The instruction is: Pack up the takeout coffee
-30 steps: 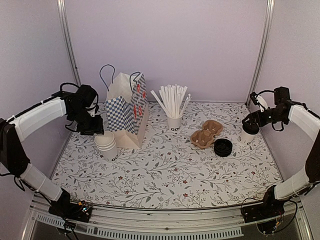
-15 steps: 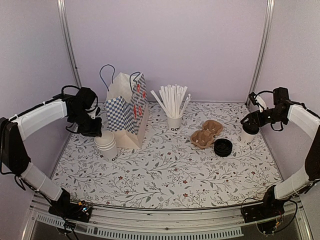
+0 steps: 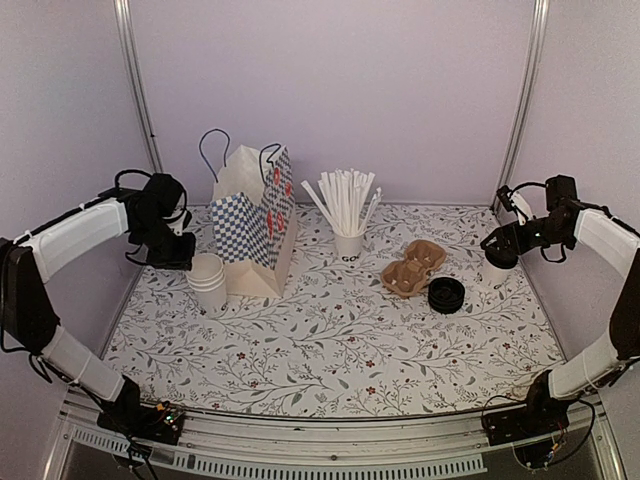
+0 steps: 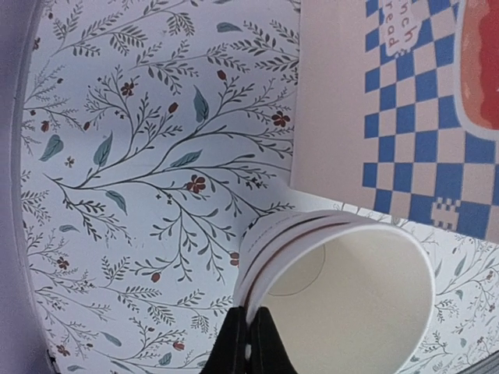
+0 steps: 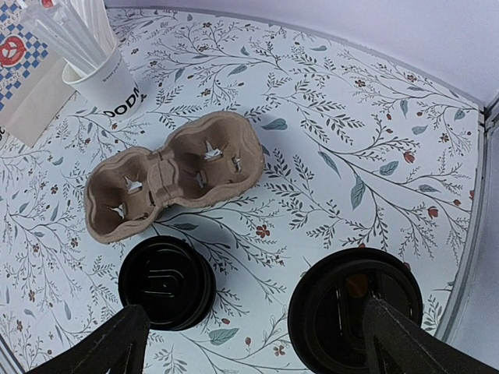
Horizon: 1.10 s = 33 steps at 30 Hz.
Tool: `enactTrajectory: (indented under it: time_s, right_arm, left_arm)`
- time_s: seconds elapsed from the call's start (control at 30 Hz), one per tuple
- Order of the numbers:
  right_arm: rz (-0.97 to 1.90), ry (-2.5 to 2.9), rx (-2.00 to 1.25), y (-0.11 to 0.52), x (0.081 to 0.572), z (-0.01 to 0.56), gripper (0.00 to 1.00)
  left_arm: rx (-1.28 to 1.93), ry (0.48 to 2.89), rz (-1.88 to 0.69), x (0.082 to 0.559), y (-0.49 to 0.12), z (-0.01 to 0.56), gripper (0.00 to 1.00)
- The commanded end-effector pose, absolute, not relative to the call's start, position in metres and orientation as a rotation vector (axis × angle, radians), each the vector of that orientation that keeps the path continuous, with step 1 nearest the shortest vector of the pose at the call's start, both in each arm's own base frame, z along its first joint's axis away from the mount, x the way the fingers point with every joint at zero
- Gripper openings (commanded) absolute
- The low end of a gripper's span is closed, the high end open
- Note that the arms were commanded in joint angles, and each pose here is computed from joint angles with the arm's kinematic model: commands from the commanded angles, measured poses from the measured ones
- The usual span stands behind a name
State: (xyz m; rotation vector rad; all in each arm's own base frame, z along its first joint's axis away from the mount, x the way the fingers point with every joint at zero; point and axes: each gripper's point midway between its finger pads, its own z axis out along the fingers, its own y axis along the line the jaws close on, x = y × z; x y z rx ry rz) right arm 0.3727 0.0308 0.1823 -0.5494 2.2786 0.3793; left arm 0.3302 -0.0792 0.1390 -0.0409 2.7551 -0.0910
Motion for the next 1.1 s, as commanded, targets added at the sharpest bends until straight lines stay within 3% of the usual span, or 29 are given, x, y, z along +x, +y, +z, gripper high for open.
enactTrajectory:
  time_s: [0.0,0.27,0.53,0.63,0.77,0.93,1.0,1.07]
  right_arm:
    - [0.395,2.252,-0.557,0.033,0.376,0.193,0.99]
    - [0.400,2.249,-0.560,0.034,0.375,0.194,0.99]
    - [0.399,2.247,-0.564,0.034,0.373,0.196,0.99]
    - [0.395,2.245,-0.567,0.034,0.371,0.197,0.99]
    - [0.392,2.243,-0.571,0.034,0.371,0.197,0.99]
    - [0.403,2.245,-0.571,0.035,0.373,0.197,0.99]
    - [0.399,2.244,-0.571,0.034,0.373,0.198,0.99]
    - [0.395,2.242,-0.572,0.034,0.374,0.199,0.99]
  left_arm:
    - [-0.076,2.729,-0.002,0.327,-0.053,0.147,0.00]
    - [-0.287,2.664,0.023,0.336,0.008,0.151,0.00]
    - [-0.420,2.619,-0.100,0.345,0.022,0.141,0.00]
    - [-0.456,2.578,-0.063,0.345,0.033,0.151,0.14]
    - [-0.468,2.488,-0.018,0.345,0.042,0.184,0.47]
    - [-0.493,2.383,0.030,0.344,0.051,0.237,0.69]
    - [-0.494,2.312,0.012,0.346,0.050,0.264,0.97]
    - [-0.472,2.258,-0.035,0.348,0.044,0.290,1.00]
